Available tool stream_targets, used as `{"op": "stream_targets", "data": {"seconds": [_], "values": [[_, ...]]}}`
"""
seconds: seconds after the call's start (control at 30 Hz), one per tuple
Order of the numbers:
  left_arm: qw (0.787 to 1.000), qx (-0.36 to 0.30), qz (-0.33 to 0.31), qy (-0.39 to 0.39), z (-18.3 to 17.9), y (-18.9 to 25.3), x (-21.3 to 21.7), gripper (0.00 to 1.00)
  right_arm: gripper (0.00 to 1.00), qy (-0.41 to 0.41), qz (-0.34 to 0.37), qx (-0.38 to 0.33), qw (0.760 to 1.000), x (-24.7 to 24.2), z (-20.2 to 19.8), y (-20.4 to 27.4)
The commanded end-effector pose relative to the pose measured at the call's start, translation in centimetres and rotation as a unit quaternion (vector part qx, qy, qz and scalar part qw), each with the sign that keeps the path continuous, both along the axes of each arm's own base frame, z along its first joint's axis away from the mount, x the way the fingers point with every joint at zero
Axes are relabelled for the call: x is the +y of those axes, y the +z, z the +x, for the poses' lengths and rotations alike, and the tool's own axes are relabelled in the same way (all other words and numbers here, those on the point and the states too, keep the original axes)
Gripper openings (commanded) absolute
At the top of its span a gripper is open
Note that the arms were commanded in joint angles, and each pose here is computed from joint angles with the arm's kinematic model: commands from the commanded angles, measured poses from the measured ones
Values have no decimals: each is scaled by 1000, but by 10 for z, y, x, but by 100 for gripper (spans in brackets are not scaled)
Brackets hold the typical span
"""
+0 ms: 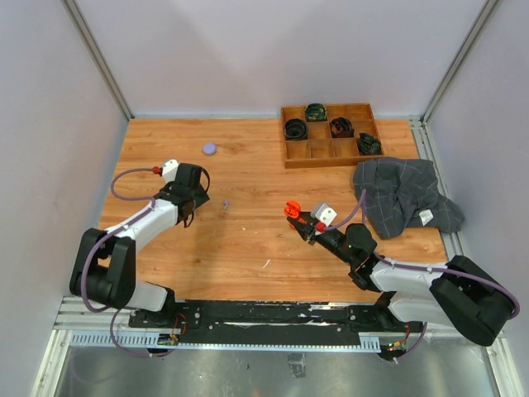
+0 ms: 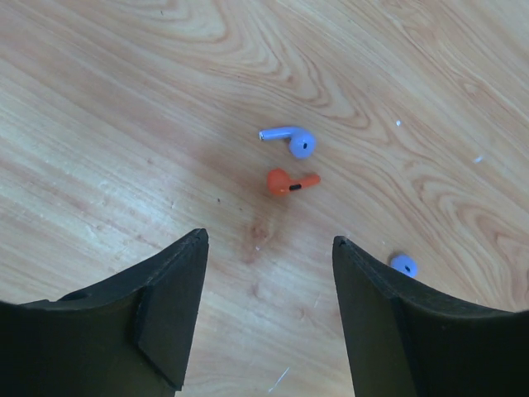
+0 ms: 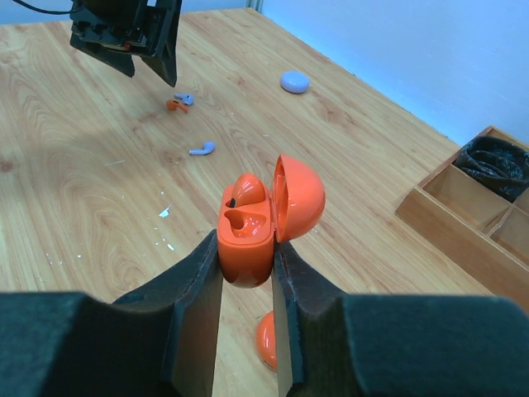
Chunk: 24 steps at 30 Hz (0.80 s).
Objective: Insert the wireless bluetooth earbuds into the charging case
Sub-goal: Pick up the earbud from the center of the board.
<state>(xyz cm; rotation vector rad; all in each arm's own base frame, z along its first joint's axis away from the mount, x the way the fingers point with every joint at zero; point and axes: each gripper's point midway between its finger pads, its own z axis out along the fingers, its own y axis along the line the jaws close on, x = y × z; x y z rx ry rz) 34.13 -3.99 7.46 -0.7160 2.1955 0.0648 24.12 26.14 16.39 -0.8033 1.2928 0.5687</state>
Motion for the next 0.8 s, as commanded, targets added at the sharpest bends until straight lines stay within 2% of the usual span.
{"op": "stream_targets", "data": {"seconds": [0.0,0.4,0.57,0.77], "values": [[998,-30,-23,54,26,6,4,65,1,-1,7,-23,1000,0,-4,8],[992,-13,-40,116,46,-24,12,52,1,-6,-1,-26,1000,-2,-3,7],[993,4,-31,118,46,-32,15,45,1,-9,-6,-25,1000,-2,-2,4],[993,25,-23,116,42,-43,16,41,1,-9,-7,-23,1000,-2,-1,4]]}}
